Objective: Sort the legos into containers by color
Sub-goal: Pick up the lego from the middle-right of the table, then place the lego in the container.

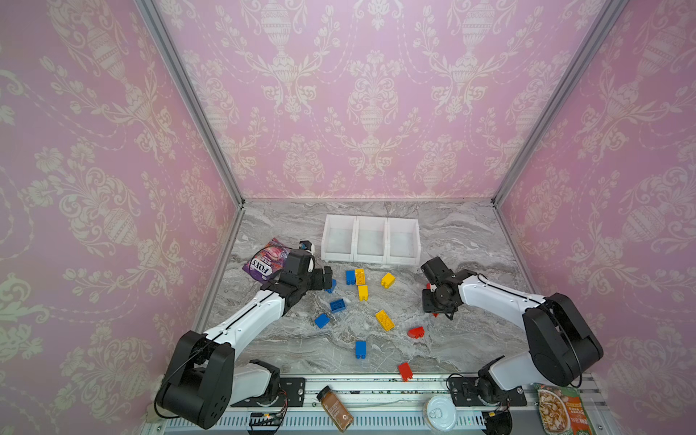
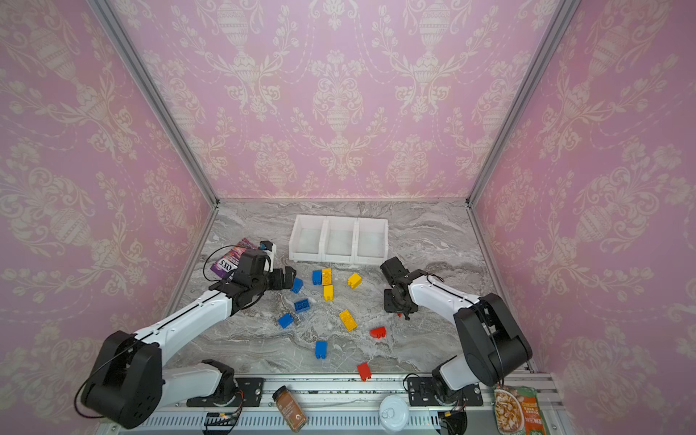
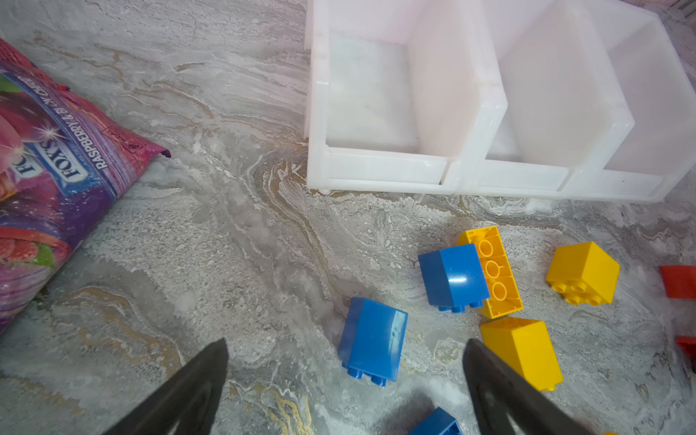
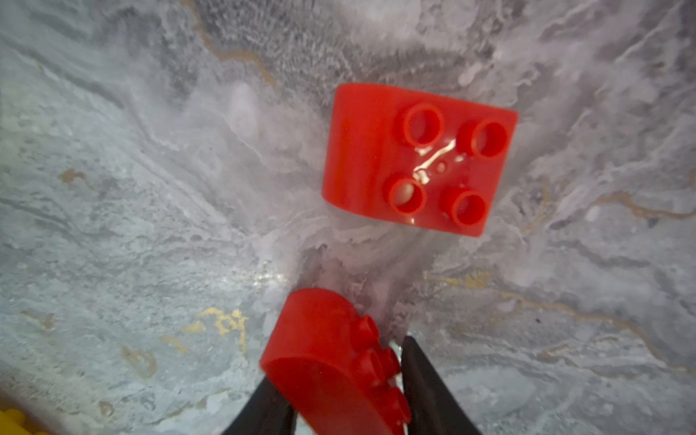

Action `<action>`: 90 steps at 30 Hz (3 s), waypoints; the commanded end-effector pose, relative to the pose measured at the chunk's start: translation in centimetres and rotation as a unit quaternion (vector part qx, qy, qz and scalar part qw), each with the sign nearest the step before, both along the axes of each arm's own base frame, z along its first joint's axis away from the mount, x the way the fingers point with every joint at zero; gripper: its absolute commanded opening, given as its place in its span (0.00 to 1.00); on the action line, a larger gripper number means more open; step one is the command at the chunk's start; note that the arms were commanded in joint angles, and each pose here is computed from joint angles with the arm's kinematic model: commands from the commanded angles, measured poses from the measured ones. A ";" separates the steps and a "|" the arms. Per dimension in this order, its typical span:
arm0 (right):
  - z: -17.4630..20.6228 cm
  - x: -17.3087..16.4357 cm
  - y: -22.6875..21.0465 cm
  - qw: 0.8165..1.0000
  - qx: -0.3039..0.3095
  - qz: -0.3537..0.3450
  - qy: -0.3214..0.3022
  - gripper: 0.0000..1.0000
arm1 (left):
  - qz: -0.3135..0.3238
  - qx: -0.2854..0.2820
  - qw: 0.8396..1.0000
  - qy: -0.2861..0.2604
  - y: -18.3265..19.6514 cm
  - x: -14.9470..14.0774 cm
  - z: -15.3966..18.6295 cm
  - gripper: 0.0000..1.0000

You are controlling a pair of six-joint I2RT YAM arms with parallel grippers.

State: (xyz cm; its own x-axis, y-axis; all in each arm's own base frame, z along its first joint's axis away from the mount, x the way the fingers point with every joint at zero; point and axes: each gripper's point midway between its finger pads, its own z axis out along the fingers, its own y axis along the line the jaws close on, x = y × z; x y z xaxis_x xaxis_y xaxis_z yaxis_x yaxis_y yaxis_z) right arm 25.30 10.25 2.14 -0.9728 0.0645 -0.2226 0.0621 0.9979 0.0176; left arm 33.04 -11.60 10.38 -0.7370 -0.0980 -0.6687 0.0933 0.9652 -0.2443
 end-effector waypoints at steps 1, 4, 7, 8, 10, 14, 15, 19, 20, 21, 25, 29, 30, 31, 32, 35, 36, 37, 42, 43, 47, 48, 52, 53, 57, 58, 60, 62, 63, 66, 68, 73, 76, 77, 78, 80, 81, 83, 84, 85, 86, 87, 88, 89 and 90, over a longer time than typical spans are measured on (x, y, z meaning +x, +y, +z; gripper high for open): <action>0.9 0.7 -0.1 1.000 -0.018 0.002 -0.013 0.40 | 0.001 -0.008 1.000 0.012 -0.3 -0.6 -0.4 0.99; 1.1 0.8 0.0 1.000 -0.021 0.004 -0.017 0.38 | 0.002 -0.008 1.000 0.013 -0.2 -0.6 -0.4 0.99; 1.2 1.0 0.0 0.999 -0.024 0.006 -0.020 0.34 | 0.002 -0.008 1.000 0.012 -0.2 -0.7 -0.4 0.99; 1.2 1.0 0.0 0.999 -0.025 0.007 -0.021 0.32 | 0.002 -0.008 1.000 0.012 -0.2 -0.8 -0.4 0.99; 1.1 1.1 0.0 0.999 -0.027 0.007 -0.020 0.28 | 0.003 -0.008 1.000 0.012 -0.1 -0.8 -0.4 0.99; 1.4 1.3 0.2 0.999 -0.023 0.009 -0.024 0.25 | 0.002 -0.007 1.000 0.014 -0.1 -1.0 -0.4 0.99; 1.5 1.3 0.3 0.999 -0.022 0.010 -0.025 0.24 | 0.003 -0.005 1.000 0.015 0.0 -1.0 -0.4 0.99; 2.0 1.4 0.6 0.999 -0.020 0.014 -0.031 0.20 | 0.003 -0.005 1.000 0.016 0.0 -1.1 -0.5 0.99; 2.2 1.4 0.7 0.999 -0.019 0.014 -0.032 0.19 | 0.003 -0.004 1.000 0.017 0.0 -1.1 -0.6 0.99; 2.2 1.5 0.7 0.999 -0.018 0.015 -0.032 0.18 | 0.003 -0.005 1.000 0.017 0.0 -1.1 -0.6 0.99; 3.1 1.7 1.3 0.999 -0.010 0.019 -0.040 0.18 | 0.003 -0.006 1.000 0.017 0.0 -1.0 -0.5 0.99; 4.6 2.3 2.1 0.998 0.001 0.024 -0.053 0.17 | 0.004 -0.005 1.000 0.017 0.0 -1.0 -0.5 0.99; 4.9 2.5 2.3 0.998 0.004 0.025 -0.057 0.17 | 0.004 -0.005 1.000 0.017 0.0 -1.0 -0.5 0.99; 5.4 2.7 2.6 0.998 0.009 0.026 -0.062 0.17 | 0.004 -0.004 1.000 0.017 0.0 -1.0 -0.5 0.99; 6.0 3.0 2.8 0.997 0.014 0.028 -0.069 0.17 | 0.005 -0.005 1.000 0.018 0.0 -1.0 -0.5 0.99; 7.4 4.1 3.5 0.995 0.022 0.032 -0.089 0.16 | 0.005 -0.005 1.000 0.019 0.0 -1.1 -0.5 0.99; 7.9 4.6 3.7 0.995 0.022 0.033 -0.097 0.16 | 0.005 -0.005 1.000 0.019 0.0 -1.1 -0.6 0.99; 8.4 5.3 4.0 0.994 0.023 0.036 -0.105 0.16 | 0.004 -0.005 1.000 0.019 0.0 -1.1 -0.6 0.99; 10.9 8.9 5.6 0.988 0.027 0.052 -0.144 0.16 | 0.007 -0.006 1.000 0.021 0.2 -1.4 -0.8 0.99; 12.0 10.1 6.1 0.985 0.031 0.054 -0.161 0.16 | 0.007 -0.006 1.000 0.020 0.2 -1.5 -0.7 0.99; 13.2 13.3 7.4 0.981 0.037 0.061 -0.179 0.16 | 0.013 -0.011 1.000 0.021 0.4 -2.0 -0.7 0.99; 13.2 14.0 7.6 0.981 0.036 0.062 -0.181 0.16 | 0.014 -0.012 1.000 0.022 0.4 -2.1 -0.7 0.99; 12.9 16.7 8.3 0.980 0.045 0.060 -0.184 0.16 | 0.018 -0.016 0.999 0.021 0.5 -2.4 -0.5 0.99; 12.8 17.2 8.4 0.980 0.045 0.058 -0.183 0.16 | 0.018 -0.017 0.999 0.021 0.5 -2.4 -0.5 0.99; 11.7 19.2 8.5 0.982 0.040 0.051 -0.178 0.16 | 0.022 -0.021 0.999 0.021 0.6 -2.5 -0.5 0.99; 11.4 19.7 8.5 0.982 0.038 0.050 -0.177 0.16 | 0.023 -0.022 0.999 0.021 0.6 -2.6 -0.5 0.99; 10.7 20.4 8.3 0.983 0.033 0.047 -0.173 0.16 | 0.024 -0.025 0.999 0.021 0.6 -2.6 -0.5 0.99; 10.2 20.9 8.3 0.984 0.029 0.046 -0.169 0.16 | 0.027 -0.027 0.999 0.021 0.6 -2.7 -0.6 0.99; 9.9 21.1 8.2 0.985 0.027 0.045 -0.167 0.16 | 0.029 -0.028 0.999 0.021 0.6 -2.6 -0.6 0.99; 9.2 21.7 7.8 0.986 0.019 0.041 -0.161 0.16 | 0.033 -0.024 0.999 0.023 0.8 -2.7 -0.7 0.99; 8.7 22.0 7.5 0.987 0.015 0.038 -0.156 0.17 | 0.034 -0.023 0.999 0.022 0.9 -2.7 -0.6 0.99; 7.5 22.2 7.2 0.989 0.012 0.033 -0.143 0.18 | 0.039 -0.023 0.999 0.023 1.0 -2.8 -0.7 0.99; 7.1 22.2 7.1 0.990 0.012 0.032 -0.139 0.20 | 0.037 -0.026 0.999 0.026 0.9 -2.9 -0.9 0.99; 7.0 22.2 7.0 0.990 0.011 0.032 -0.137 0.22 | 0.036 -0.027 0.999 0.026 0.9 -2.9 -0.9 0.99; 6.9 22.2 7.1 0.990 0.011 0.032 -0.137 0.27 | 0.036 -0.027 0.999 0.027 0.9 -2.9 -0.9 0.99; 7.0 22.2 7.0 0.990 0.011 0.031 -0.138 0.35 | 0.034 -0.028 0.999 0.028 0.8 -3.0 -1.0 0.99; 7.1 22.2 7.0 0.990 0.012 0.030 -0.139 0.37 | 0.032 -0.027 0.999 0.028 0.8 -3.0 -1.0 0.99; 7.3 22.1 7.1 0.989 0.014 0.031 -0.141 0.41 | 0.030 -0.025 0.999 0.028 0.8 -3.0 -0.9 0.99; 7.4 22.1 7.1 0.989 0.016 0.032 -0.142 0.42 | 0.030 -0.023 0.999 0.030 0.8 -3.1 -1.0 0.99; 7.5 22.0 7.1 0.989 0.016 0.032 -0.143 0.43 | 0.029 -0.021 0.999 0.031 0.8 -3.1 -1.0 0.99; 7.7 22.0 7.1 0.989 0.017 0.032 -0.144 0.43 | 0.029 -0.020 0.999 0.032 0.9 -3.2 -1.1 0.99; 7.9 22.0 7.1 0.989 0.019 0.032 -0.146 0.43 | 0.028 -0.018 0.999 0.032 0.9 -3.2 -1.1 0.99; 8.0 22.0 7.2 0.988 0.020 0.033 -0.147 0.43 | 0.029 -0.017 0.999 0.033 1.0 -3.2 -1.1 0.99; 8.1 21.9 7.1 0.988 0.022 0.032 -0.148 0.43 | 0.029 -0.016 0.999 0.033 1.0 -3.2 -1.1 0.99; 8.3 21.9 7.2 0.988 0.023 0.032 -0.150 0.43 | 0.028 -0.014 0.999 0.034 1.0 -3.3 -1.1 0.99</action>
State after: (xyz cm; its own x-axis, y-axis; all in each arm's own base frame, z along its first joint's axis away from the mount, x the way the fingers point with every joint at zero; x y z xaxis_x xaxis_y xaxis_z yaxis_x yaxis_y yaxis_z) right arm 47.10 17.52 8.59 -0.8814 0.0124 -0.4722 -0.0172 0.9981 0.0583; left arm 30.59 -10.74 9.77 -0.7559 -0.1786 -0.6298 0.0206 0.9551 -0.2956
